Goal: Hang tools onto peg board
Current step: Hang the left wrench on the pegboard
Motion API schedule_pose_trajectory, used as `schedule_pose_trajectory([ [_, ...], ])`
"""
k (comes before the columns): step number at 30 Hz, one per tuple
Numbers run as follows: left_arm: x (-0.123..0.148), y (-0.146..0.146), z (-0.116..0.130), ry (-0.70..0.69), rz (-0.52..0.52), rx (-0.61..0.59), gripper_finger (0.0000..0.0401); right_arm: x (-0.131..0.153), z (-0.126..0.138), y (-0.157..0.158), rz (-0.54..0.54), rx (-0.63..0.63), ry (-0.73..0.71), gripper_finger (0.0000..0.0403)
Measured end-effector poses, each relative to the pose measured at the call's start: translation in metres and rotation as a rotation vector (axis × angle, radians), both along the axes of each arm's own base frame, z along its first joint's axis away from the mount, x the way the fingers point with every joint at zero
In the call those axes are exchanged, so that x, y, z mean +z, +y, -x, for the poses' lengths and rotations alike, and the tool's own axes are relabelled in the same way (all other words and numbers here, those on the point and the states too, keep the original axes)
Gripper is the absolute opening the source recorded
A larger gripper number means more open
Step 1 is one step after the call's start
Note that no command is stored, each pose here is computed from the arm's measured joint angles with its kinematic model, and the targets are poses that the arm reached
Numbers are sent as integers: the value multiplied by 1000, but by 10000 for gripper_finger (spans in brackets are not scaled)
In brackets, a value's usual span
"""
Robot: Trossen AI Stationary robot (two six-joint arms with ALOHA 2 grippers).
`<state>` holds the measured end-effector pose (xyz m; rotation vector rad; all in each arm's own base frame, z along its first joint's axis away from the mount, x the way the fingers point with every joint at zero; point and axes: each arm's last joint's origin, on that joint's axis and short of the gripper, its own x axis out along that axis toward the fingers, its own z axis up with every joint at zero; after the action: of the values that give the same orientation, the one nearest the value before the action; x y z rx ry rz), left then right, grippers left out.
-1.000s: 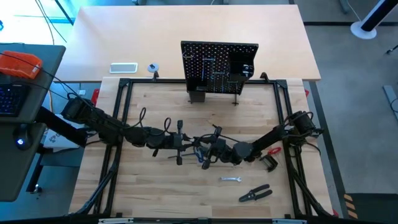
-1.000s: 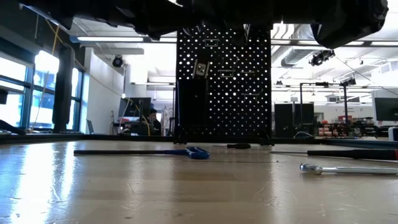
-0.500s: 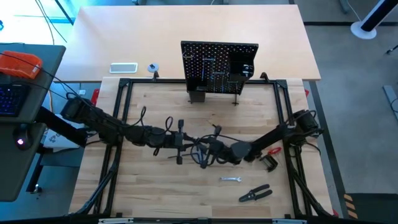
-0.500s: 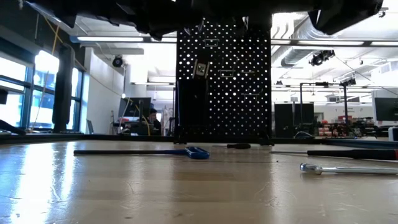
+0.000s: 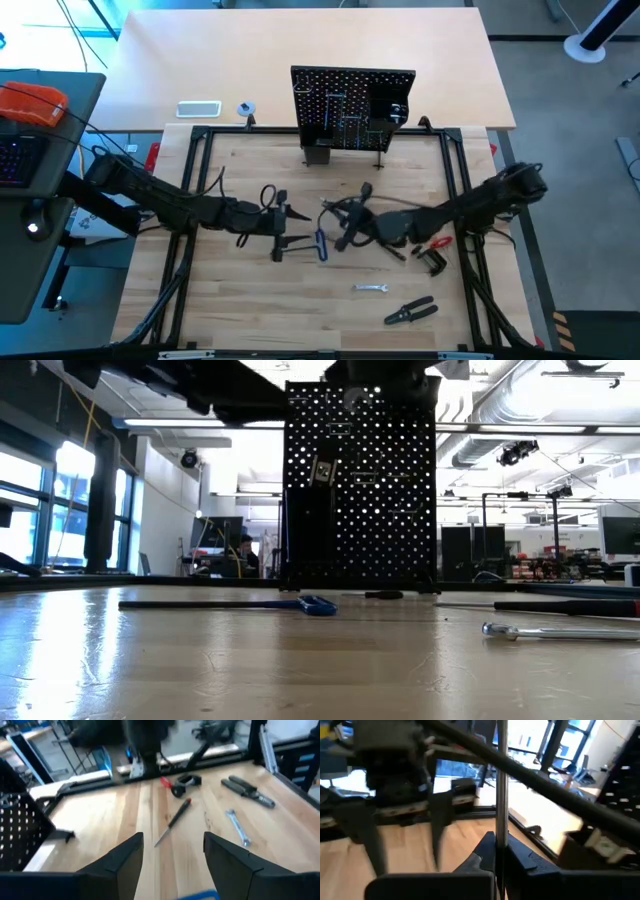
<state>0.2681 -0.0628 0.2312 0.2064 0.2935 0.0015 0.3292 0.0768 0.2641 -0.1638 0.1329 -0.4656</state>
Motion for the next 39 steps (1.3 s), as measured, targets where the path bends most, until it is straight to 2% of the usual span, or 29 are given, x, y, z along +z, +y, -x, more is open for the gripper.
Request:
schedule_pose_trajectory([
  [8,-10,-7,4,88,25,-3,197,36,46,-45,-90,-16,132,2],
  [14,-16,-14,2,98,27,-22,197,38,75,-76,-176,-37,289,2],
  [20,-23,-19,-6,74,35,-31,197,31,81,-104,-270,-5,369,2],
  [30,-32,-27,-8,96,52,-45,197,29,88,-141,-293,59,414,2],
  [39,-31,-27,-9,83,56,-45,197,29,95,-161,-282,216,434,2],
])
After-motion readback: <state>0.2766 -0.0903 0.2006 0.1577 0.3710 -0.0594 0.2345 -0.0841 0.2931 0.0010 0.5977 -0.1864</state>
